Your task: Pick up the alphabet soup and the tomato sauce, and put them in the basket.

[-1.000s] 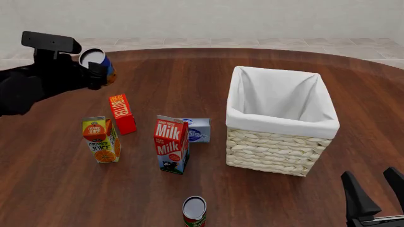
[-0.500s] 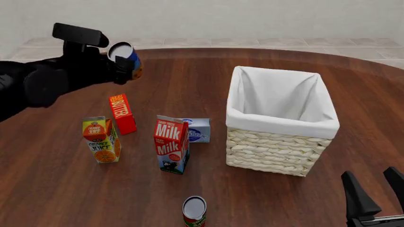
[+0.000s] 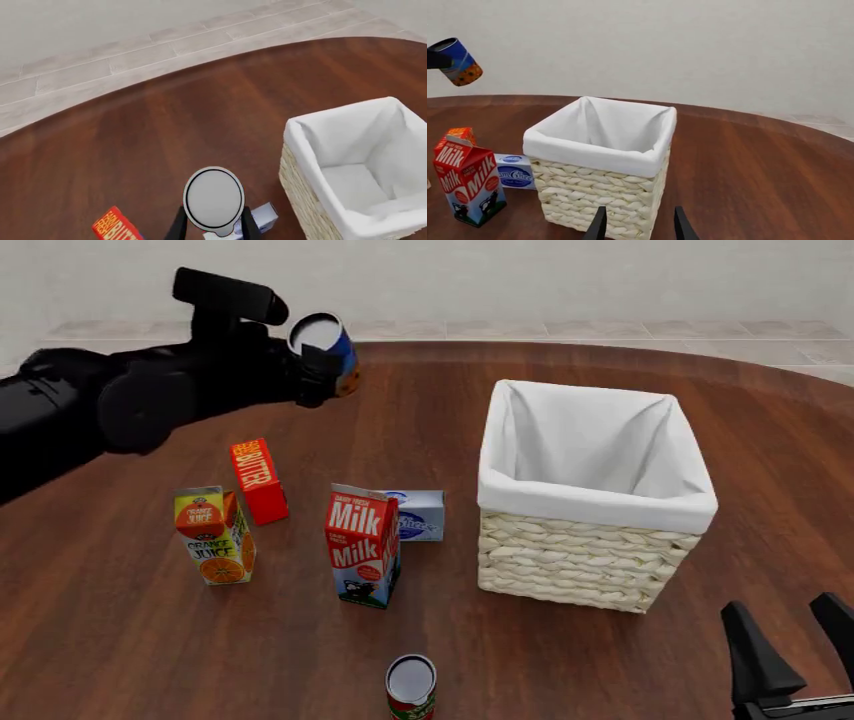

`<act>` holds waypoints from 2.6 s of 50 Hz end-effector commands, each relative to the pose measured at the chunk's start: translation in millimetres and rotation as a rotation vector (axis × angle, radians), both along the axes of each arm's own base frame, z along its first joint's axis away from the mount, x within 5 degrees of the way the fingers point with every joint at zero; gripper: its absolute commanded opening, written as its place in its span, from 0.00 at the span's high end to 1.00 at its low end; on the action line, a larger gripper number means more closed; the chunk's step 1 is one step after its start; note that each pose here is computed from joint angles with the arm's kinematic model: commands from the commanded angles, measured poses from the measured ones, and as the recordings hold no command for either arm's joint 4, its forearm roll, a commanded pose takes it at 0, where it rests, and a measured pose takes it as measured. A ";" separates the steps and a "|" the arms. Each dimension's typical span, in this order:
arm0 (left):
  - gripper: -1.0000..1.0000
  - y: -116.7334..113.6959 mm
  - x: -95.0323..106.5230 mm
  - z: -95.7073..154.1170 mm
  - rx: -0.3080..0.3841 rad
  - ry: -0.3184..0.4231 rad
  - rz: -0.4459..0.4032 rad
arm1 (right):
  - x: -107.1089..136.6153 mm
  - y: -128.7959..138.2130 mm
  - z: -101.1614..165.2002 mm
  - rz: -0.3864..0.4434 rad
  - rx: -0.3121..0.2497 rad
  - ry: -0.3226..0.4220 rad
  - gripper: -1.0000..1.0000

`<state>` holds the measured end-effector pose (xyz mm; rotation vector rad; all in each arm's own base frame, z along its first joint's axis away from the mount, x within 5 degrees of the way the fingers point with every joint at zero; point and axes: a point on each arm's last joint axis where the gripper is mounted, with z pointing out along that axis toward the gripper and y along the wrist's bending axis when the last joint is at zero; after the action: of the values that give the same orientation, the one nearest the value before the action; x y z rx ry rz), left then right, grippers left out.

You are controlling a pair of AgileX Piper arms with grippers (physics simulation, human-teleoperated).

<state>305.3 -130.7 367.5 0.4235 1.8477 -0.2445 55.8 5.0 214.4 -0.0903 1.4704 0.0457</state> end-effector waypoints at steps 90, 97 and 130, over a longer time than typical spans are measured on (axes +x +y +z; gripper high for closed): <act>1.00 -172.8 -28.6 -2.9 0.037 0.007 -0.436 | -0.2 0.9 0.9 0.018 0.020 -0.007 0.00; 1.00 -180.6 -25.5 -4.0 0.047 0.007 -0.446 | -0.2 0.9 0.9 0.018 0.022 -0.007 0.00; 1.00 -210.4 2.9 -36.1 0.111 0.052 -0.454 | -0.2 0.8 1.3 0.017 0.029 -0.007 0.00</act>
<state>300.7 -335.1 334.8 0.8982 1.8093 -0.4865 55.6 5.8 215.7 -0.0797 1.4613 0.0797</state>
